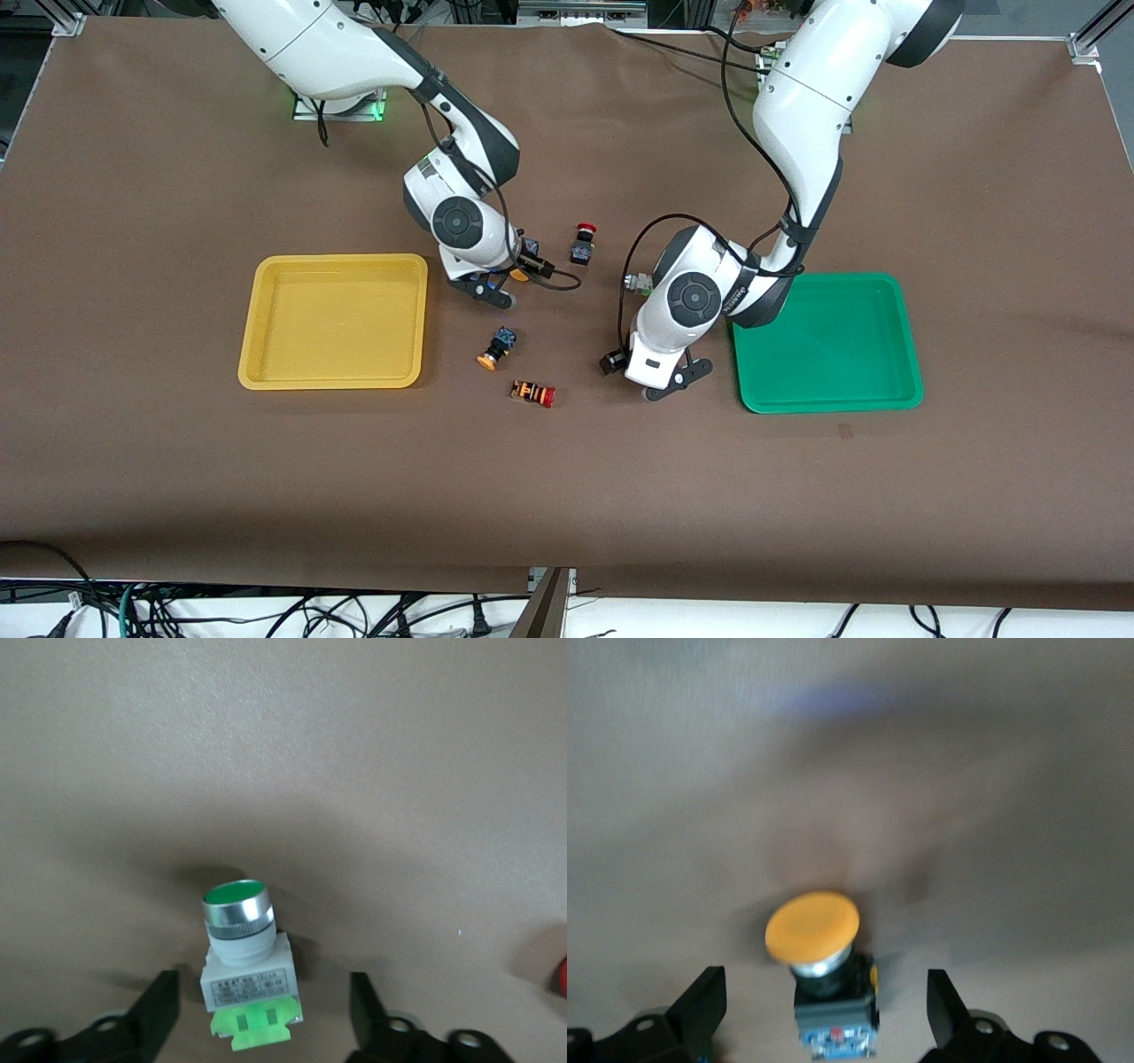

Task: Place green and yellow buttons in trays
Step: 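Lower the green button into the green tray while the right places yellow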

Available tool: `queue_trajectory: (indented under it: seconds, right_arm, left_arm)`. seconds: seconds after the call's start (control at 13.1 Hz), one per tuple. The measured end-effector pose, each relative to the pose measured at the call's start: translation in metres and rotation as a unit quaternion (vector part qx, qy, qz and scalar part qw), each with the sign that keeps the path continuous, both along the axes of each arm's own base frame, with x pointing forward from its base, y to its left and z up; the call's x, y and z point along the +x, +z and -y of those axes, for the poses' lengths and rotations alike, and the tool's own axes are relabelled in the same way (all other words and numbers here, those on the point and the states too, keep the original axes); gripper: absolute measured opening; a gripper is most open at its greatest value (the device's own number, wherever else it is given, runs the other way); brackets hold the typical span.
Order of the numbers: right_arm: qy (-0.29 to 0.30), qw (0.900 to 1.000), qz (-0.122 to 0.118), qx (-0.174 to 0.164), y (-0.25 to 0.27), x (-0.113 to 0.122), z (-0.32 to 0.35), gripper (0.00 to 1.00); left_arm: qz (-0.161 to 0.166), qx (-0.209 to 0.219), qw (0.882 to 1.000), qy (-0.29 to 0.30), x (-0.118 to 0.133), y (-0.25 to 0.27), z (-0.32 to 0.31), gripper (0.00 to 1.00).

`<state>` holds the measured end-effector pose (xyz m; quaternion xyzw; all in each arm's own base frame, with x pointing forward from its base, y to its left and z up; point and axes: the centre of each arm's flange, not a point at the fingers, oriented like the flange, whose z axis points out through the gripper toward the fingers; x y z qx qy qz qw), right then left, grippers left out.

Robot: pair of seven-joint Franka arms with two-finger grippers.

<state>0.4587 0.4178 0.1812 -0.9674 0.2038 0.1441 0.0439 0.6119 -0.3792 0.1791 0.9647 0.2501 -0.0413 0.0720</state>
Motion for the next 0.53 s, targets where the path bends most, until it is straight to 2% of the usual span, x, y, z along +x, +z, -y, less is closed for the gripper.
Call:
queue_trajectory:
  seconds: [0.15,0.23,0.3,0.38,0.53]
  right_arm:
    - [0.008,1.000,-0.009,-0.003,-0.004,-0.013,-0.004,1.00]
    - [0.010,1.000,-0.013,-0.005,-0.007,-0.016,-0.002,0.91]
    - [0.010,1.000,-0.015,-0.008,-0.010,-0.018,-0.001,0.82]
    - [0.010,1.000,-0.017,-0.009,-0.011,-0.020,0.000,0.67]
    - [0.010,1.000,-0.017,-0.009,-0.011,-0.020,0.001,0.42]
  left_arm:
    - [0.002,0.000,1.000,-0.013,0.000,-0.001,-0.001,0.56]
    - [0.003,0.000,1.000,-0.019,0.001,-0.001,-0.001,0.45]
    - [0.006,-0.001,1.000,-0.022,0.003,0.001,-0.002,0.42]
    - [0.008,-0.001,1.000,-0.025,0.006,0.005,-0.002,0.42]
    - [-0.005,0.008,0.998,-0.057,0.011,0.023,-0.008,0.42]
